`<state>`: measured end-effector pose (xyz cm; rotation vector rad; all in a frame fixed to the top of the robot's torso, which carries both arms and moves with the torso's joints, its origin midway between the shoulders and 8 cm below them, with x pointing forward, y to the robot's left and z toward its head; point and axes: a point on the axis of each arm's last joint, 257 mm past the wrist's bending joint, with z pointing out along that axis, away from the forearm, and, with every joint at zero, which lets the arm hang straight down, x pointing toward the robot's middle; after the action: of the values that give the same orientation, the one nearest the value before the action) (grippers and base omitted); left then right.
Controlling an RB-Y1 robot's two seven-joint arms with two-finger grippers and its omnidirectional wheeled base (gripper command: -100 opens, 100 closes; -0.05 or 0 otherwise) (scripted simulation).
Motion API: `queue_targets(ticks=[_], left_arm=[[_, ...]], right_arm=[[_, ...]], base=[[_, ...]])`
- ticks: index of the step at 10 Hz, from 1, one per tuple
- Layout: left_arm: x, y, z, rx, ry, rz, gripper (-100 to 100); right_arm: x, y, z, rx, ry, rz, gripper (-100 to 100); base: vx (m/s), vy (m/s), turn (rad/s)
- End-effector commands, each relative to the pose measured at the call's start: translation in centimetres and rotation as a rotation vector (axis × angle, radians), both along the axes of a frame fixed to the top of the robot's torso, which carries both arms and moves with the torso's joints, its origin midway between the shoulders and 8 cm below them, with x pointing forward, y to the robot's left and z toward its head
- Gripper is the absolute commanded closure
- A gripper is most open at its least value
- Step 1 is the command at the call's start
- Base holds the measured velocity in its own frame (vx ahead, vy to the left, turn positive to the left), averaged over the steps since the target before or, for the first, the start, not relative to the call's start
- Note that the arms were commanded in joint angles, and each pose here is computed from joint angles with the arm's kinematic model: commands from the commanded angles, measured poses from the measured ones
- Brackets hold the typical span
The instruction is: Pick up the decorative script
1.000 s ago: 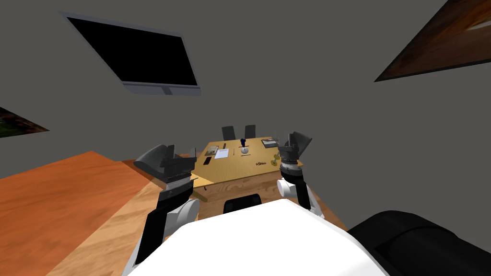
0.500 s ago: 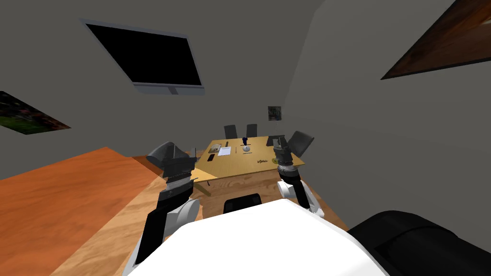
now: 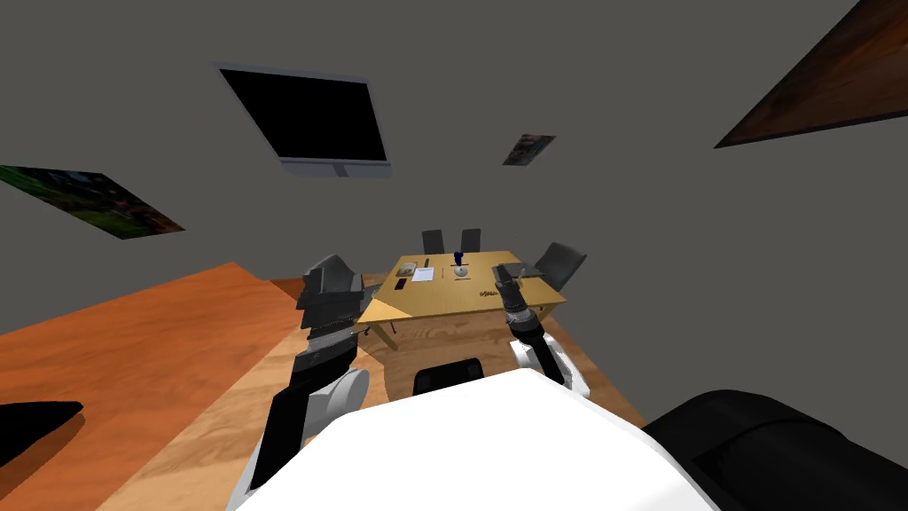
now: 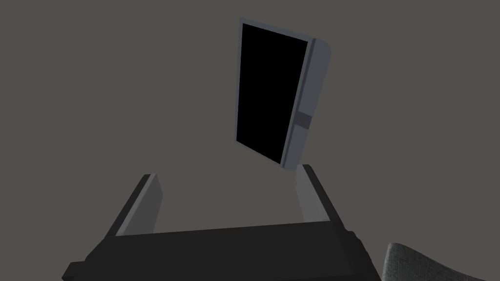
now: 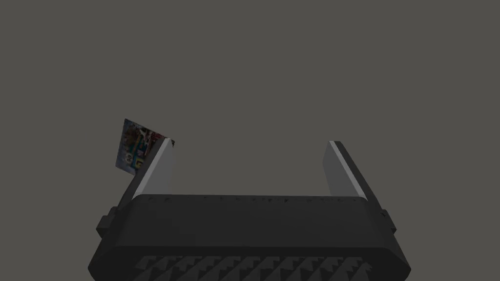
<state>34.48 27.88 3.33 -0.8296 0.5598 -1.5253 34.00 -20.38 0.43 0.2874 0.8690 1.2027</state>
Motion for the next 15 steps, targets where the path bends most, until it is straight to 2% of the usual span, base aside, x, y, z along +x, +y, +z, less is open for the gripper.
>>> queue_targets(ticks=[1, 2, 3, 4, 6, 7, 8, 10, 11, 12, 13, 14, 15], left_arm=[[0.0, 0.0, 0.0, 0.0, 0.0, 0.0, 0], [0.0, 0.0, 0.0, 0.0, 0.0, 0.0, 0], [0.0, 0.0, 0.0, 0.0, 0.0, 0.0, 0], [0.0, 0.0, 0.0, 0.0, 0.0, 0.0, 0], [0.0, 0.0, 0.0, 0.0, 0.0, 0.0, 0], [0.0, 0.0, 0.0, 0.0, 0.0, 0.0, 0], [0.0, 0.0, 0.0, 0.0, 0.0, 0.0, 0], [0.0, 0.0, 0.0, 0.0, 0.0, 0.0, 0], [0.0, 0.0, 0.0, 0.0, 0.0, 0.0, 0], [0.0, 0.0, 0.0, 0.0, 0.0, 0.0, 0], [0.0, 0.0, 0.0, 0.0, 0.0, 0.0, 0], [0.0, 0.0, 0.0, 0.0, 0.0, 0.0, 0], [0.0, 0.0, 0.0, 0.0, 0.0, 0.0, 0]], right_arm=[[0.2, 1.1, -2.7, -0.058, 0.042, 0.023, -100], [0.3, 1.1, -3.0, -0.058, 0.048, 0.022, -100], [0.5, 2.0, -5.0, -0.099, 0.082, 0.039, -100], [0.6, 1.9, -5.2, -0.099, 0.087, 0.038, -100], [0.6, 3.8, -9.5, -0.188, 0.155, 0.077, -100], [0.8, 3.6, -10.5, -0.19, 0.177, 0.074, -100], [0.5, 4.6, -12.2, -0.238, 0.201, 0.099, -100], [0.7, 4.3, -13.5, -0.24, 0.229, 0.095, -100], [0.3, 5.1, -15.7, -0.291, 0.261, 0.12, -100], [0.4, 4.9, -16.7, -0.294, 0.283, 0.117, -100], [-0.3, 5.6, -19.0, -0.348, 0.317, 0.144, -100], [-0.2, 5.3, -20.1, -0.351, 0.341, 0.141, -100], [-1.1, 5.7, -22.9, -0.41, 0.384, 0.168, -100]], base=[[-0.147, 0.062, 0.204], [-0.097, 0.043, 0.048], [-0.076, 0.027, 0.093], [-0.058, 0.029, 0.085], [-0.101, 0.048, 0.199], [-0.091, 0.047, 0.089], [-0.081, 0.047, 0.171], [-0.045, 0.022, 0.031], [-0.04, 0.028, 0.203], [-0.043, 0.023, 0.098], [-0.058, 0.039, 0.216], [-0.053, 0.033, 0.094], [-0.056, 0.039, 0.242]])
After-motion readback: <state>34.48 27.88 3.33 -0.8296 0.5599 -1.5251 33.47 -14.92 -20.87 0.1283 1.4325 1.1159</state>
